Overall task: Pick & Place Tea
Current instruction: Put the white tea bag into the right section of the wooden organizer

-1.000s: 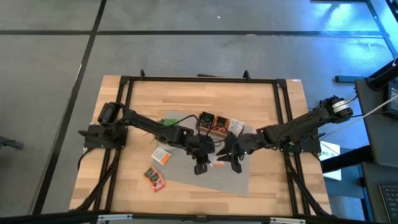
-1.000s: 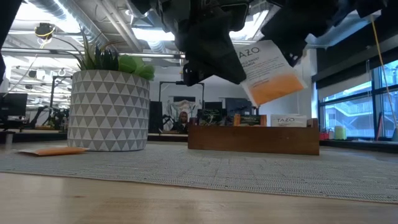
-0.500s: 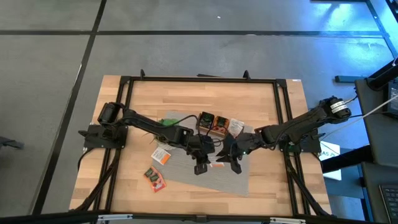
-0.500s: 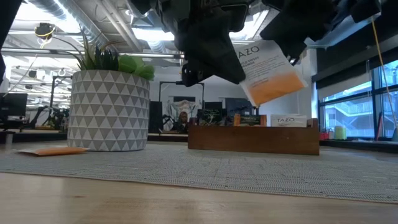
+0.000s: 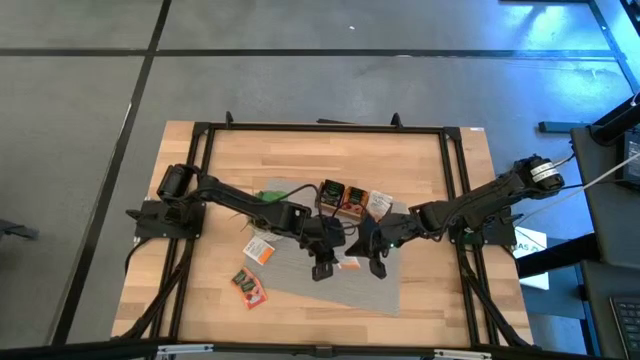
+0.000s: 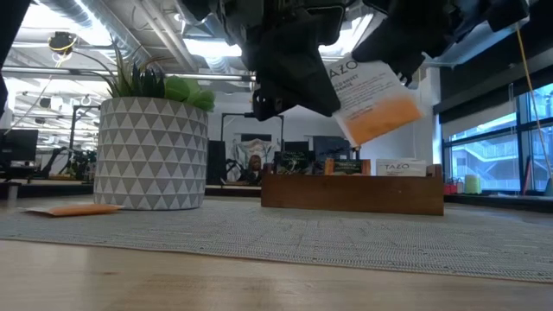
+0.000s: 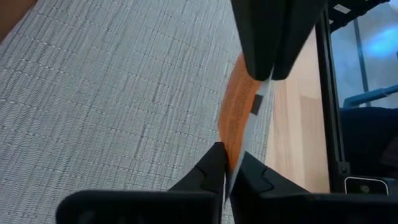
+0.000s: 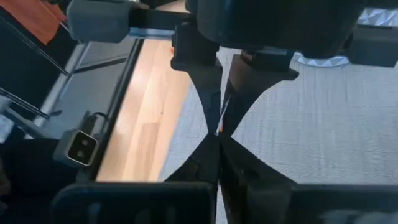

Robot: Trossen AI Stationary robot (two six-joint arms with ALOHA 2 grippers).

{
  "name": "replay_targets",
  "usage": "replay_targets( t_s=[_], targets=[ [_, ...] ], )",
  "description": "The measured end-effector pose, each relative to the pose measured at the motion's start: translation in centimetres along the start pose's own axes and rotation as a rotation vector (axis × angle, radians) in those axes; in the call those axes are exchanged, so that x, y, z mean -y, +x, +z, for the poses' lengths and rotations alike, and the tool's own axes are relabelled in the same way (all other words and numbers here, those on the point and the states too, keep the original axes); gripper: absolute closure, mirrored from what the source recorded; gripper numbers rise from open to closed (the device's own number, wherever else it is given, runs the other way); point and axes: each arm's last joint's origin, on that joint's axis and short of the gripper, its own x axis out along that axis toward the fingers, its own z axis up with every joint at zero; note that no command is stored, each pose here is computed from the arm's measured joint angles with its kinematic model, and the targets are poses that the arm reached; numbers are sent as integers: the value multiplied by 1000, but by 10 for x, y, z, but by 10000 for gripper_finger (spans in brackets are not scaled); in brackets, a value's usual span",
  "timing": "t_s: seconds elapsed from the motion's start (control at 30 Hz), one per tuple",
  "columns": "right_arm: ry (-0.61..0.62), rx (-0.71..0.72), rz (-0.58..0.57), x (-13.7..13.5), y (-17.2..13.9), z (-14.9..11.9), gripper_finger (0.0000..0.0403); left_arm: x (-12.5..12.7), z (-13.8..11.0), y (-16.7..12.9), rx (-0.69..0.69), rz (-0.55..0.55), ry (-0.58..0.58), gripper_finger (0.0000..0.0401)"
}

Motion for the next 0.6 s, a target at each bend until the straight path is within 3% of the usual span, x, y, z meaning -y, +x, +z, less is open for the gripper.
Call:
replay_targets(
  t_s=[0.27,0.5,0.6],
  targets=[
    [-36,6,-23,-1,-10,3,399,3,-1,-1,0,-4,65,389],
    [-64,0,-221,-9,-46,-2,401,10,-1,-10,33,17,129,392],
    [-71,74,-296,-15,-68,-11,401,14,-4,-8,43,42,163,393]
  ],
)
